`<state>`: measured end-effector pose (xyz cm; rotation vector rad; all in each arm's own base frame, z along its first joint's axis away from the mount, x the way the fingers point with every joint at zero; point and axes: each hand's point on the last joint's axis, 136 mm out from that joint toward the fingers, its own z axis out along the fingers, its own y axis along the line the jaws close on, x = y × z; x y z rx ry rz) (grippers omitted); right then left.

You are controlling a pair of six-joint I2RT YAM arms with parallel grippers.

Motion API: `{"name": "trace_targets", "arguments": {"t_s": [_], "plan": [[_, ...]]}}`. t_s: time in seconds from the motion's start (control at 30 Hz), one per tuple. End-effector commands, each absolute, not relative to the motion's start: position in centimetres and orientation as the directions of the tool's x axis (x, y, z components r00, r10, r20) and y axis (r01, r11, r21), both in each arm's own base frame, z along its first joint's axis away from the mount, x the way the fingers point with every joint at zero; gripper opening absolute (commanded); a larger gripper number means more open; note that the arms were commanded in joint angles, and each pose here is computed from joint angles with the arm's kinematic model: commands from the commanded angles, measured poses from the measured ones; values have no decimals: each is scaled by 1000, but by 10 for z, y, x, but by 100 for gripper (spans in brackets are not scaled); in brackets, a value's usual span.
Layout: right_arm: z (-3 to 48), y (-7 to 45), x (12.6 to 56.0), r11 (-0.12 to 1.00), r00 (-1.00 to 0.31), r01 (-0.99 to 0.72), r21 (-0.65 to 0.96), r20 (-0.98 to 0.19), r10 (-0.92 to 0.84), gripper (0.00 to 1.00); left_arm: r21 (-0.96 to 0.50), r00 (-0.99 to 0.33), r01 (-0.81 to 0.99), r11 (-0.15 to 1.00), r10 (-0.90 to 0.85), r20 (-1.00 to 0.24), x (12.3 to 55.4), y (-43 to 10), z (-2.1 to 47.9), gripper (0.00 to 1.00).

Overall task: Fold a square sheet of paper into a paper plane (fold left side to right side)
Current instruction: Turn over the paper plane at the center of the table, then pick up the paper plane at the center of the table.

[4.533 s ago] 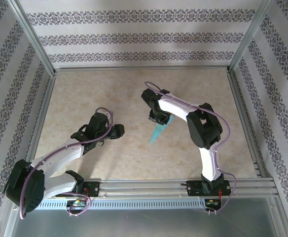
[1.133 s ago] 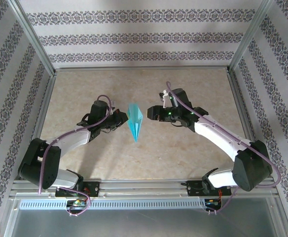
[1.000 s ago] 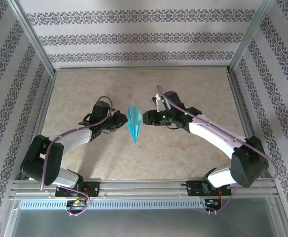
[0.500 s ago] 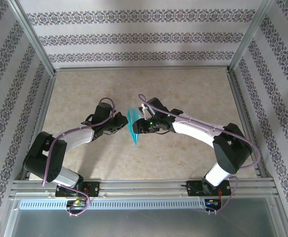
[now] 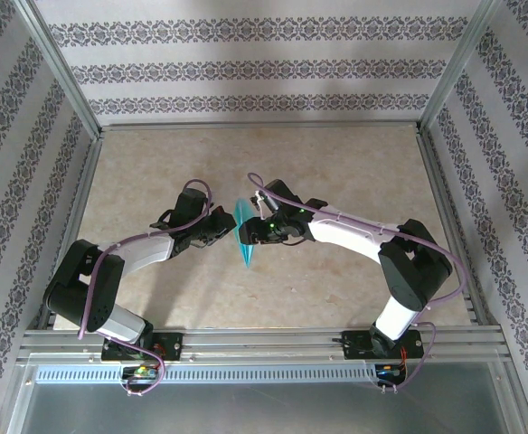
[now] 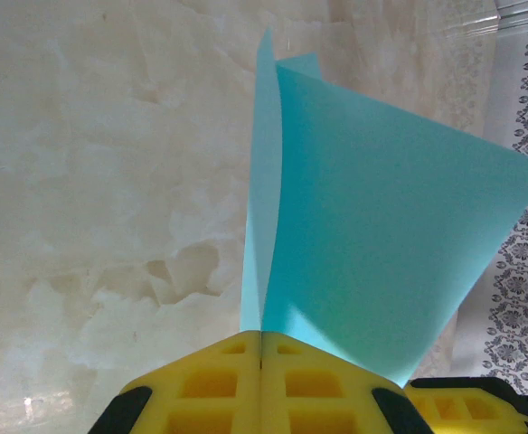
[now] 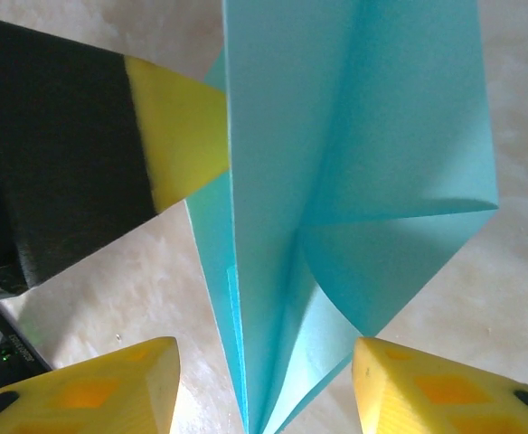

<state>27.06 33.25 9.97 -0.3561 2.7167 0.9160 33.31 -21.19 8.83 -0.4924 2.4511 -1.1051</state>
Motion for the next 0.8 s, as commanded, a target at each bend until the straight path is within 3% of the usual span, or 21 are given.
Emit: {"name": "trace_targets", "arguments": {"t_s": [0.0, 0.23, 0.77], "plan": [[104, 333, 278, 792, -935, -295, 534, -333, -124, 54, -778, -850, -135, 613, -476, -227, 339, -219, 94, 0], [108, 328, 281, 802, -926, -298, 517, -359, -113, 61, -778, -851, -142, 612, -477, -221, 338, -219, 90, 0], [105, 344, 277, 775, -930, -313, 548, -344, -132, 51, -780, -852, -143, 609, -477, -217, 338, -221, 90, 0]]}}
